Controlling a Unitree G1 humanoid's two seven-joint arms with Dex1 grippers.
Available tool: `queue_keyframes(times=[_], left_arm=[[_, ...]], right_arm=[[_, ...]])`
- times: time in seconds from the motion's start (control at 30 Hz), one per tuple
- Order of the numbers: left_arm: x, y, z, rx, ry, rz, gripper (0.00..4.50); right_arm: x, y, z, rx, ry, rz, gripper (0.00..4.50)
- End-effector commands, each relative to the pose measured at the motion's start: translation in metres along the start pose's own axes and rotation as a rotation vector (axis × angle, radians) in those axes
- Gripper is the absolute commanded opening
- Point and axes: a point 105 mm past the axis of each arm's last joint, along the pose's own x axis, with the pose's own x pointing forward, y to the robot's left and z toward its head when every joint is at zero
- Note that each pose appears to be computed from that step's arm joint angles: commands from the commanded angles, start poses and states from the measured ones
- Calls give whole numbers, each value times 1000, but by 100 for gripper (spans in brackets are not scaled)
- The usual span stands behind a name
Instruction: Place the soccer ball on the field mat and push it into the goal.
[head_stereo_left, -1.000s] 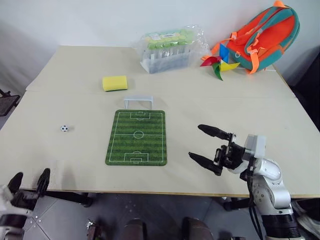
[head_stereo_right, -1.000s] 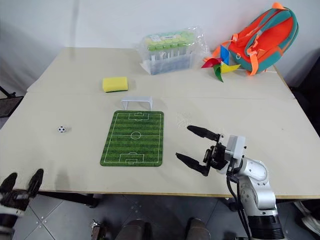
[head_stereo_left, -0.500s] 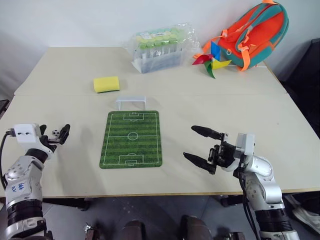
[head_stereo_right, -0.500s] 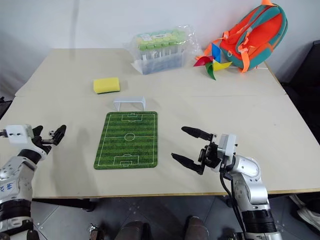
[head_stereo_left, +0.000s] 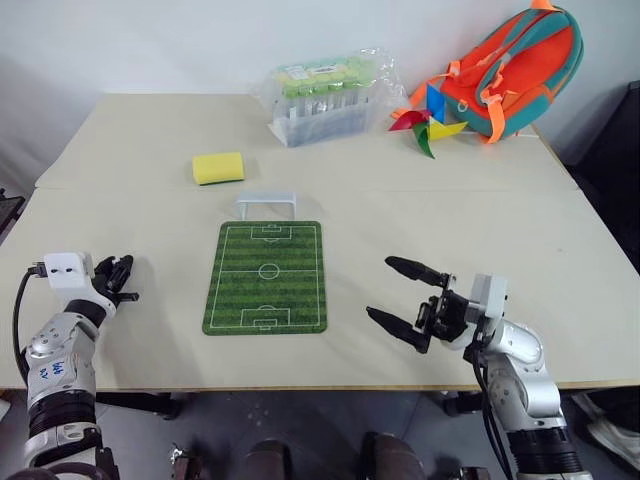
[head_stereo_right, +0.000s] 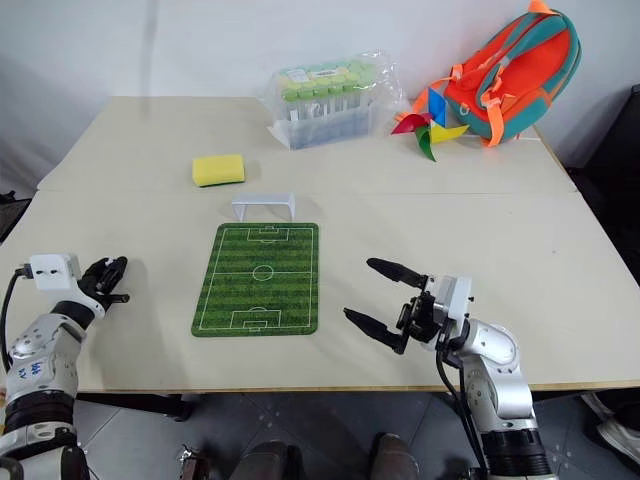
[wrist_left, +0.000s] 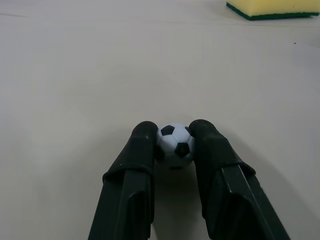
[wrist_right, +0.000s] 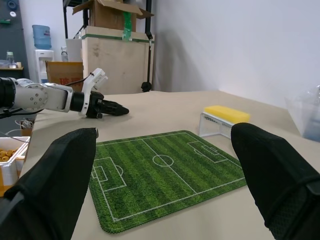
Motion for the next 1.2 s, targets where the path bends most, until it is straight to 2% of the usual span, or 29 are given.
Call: queue_keyframes(times=[0.03, 0.13, 0.2, 0.27, 0.33, 0.47, 0.57, 0.7, 1.2], left_arm=[[-1, 2, 22, 5, -96, -25, 86], [-4, -19, 47, 0, -199, -192, 86], [-20, -70, 58, 104, -188, -574, 86], [-49, -126, 63, 204, -158, -985, 86], [-63, -146, 62, 259, -139, -1141, 86], [-83, -179, 35, 368, -34, -1408, 86], [-82, -187, 12, 439, 22, -1479, 86], [-70, -193, 1, 482, 7, -1466, 86], [-52, -199, -8, 469, -31, -1415, 86]], right_arm=[[1, 4, 12, -46, -26, 26, 450], [-7, 6, 16, -49, -6, 60, 450], [-28, 17, 11, -70, 132, 255, 450], [-53, 19, 12, -53, 232, 352, 450], [-61, 19, 13, -45, 254, 373, 450], [-71, 19, 10, -46, 277, 369, 450], [-64, 20, 11, -62, 249, 341, 450], [-56, 23, 12, -72, 228, 319, 450], [-47, 32, 15, -54, 213, 254, 450]])
